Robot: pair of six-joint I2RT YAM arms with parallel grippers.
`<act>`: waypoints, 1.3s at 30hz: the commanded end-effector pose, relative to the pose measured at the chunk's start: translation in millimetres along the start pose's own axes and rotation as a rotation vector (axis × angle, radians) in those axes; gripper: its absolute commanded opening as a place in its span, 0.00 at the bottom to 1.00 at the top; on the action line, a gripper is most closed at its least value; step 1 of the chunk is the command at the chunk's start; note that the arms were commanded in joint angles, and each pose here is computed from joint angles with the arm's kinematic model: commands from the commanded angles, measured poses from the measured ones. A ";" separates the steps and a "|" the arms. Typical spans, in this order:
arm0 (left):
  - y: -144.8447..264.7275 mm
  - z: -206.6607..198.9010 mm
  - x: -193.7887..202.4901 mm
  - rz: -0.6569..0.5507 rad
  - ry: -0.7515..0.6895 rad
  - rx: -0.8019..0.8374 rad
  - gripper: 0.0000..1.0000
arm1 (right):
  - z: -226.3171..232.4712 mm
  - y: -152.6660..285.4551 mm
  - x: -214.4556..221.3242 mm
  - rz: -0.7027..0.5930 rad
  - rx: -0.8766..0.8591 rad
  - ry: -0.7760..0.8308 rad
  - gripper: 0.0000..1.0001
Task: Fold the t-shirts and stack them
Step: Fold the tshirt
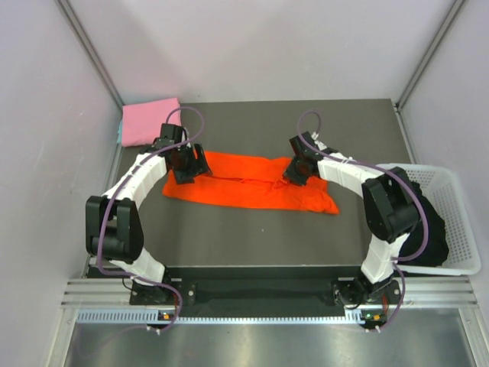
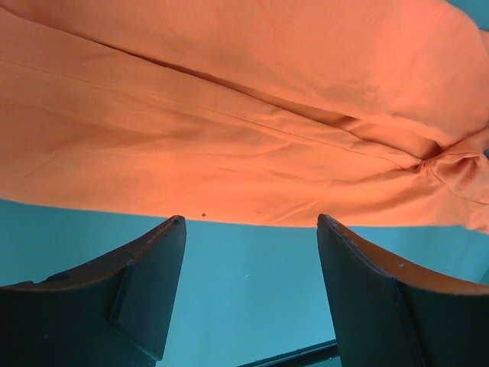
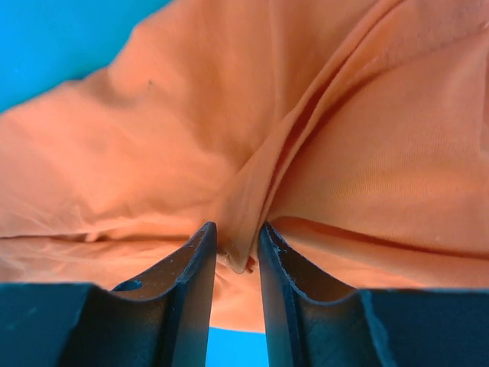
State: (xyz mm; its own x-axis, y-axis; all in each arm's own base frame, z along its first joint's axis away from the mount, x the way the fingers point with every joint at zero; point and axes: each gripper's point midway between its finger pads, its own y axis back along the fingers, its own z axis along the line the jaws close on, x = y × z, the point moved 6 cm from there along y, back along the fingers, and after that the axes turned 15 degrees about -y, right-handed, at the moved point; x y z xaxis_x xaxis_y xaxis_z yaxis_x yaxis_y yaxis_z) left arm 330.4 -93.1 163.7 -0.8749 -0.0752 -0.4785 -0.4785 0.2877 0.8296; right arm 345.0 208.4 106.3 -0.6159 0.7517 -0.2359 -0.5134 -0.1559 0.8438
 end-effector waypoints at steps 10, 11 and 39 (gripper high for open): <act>5.0 -1.6 -8.0 -0.061 -0.019 0.012 0.74 | -4.3 31.9 0.2 -0.048 0.030 0.028 0.36; 4.6 -2.2 -7.6 -0.061 -0.018 0.014 0.74 | -1.9 32.4 1.9 -0.035 0.023 0.026 0.37; 5.9 -1.1 -8.4 -0.067 -0.022 0.007 0.73 | 9.7 18.2 15.7 0.016 0.011 -0.092 0.42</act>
State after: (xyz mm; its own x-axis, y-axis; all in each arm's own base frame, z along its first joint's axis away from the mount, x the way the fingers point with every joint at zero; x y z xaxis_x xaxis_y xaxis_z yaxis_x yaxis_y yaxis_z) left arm 330.3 -92.8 160.4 -0.8738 -0.0755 -0.4803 -0.4805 0.2850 0.8294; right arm 325.0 211.8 110.9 -0.5799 0.7946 -0.1797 -0.4579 -0.1355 0.8786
